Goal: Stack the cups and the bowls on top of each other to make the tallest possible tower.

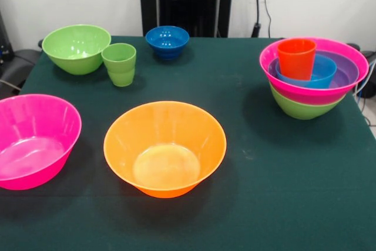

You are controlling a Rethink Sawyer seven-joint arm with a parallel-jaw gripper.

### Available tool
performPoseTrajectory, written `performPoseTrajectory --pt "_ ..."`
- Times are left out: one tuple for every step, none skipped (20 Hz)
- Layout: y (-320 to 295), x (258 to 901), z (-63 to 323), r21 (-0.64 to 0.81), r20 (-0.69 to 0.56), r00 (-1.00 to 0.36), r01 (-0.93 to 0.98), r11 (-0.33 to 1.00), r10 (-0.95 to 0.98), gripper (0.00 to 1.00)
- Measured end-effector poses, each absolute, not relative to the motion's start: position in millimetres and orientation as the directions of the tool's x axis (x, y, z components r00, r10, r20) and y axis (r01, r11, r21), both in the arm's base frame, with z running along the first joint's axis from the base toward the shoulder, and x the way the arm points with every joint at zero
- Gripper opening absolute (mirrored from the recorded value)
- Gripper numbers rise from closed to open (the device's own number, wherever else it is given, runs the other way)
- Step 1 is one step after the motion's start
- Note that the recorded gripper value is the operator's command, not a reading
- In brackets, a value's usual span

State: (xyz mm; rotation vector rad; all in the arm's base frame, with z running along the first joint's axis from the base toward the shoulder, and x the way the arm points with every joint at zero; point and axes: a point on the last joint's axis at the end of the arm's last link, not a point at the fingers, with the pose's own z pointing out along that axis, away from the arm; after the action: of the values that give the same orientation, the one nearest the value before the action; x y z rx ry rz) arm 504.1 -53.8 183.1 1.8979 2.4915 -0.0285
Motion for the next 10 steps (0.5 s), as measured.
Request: performPoseTrajectory --pt "-57 504 184 -0.007 -0.019 -0.259 0.966 0.259 0.966 1.0" --pt "-59 503 185 -0.006 -0.019 -0.254 0.967 0.254 0.967 1.0" --pt "-63 502 185 -0.004 -0.019 -0.247 0.969 0.247 0.969 1.0" --pt "-69 501 187 -0.002 -0.019 -0.233 0.972 0.233 0.972 1.0" --pt "-72 501 187 -0.001 -0.02 -0.228 0.974 0.228 0.974 1.0" --pt "-74 501 188 0.0 -0.02 -0.224 0.975 0.224 0.974 1.0" --pt "-76 500 189 0.002 -0.021 -0.221 0.975 0.221 0.975 1.0" --pt "-77 500 189 0.003 -0.022 -0.218 0.976 0.218 0.976 1.0" --pt "-79 500 190 0.004 -0.022 -0.214 0.977 0.214 0.977 1.0" --pt "-80 500 190 0.004 -0.022 -0.213 0.977 0.213 0.977 1.0"
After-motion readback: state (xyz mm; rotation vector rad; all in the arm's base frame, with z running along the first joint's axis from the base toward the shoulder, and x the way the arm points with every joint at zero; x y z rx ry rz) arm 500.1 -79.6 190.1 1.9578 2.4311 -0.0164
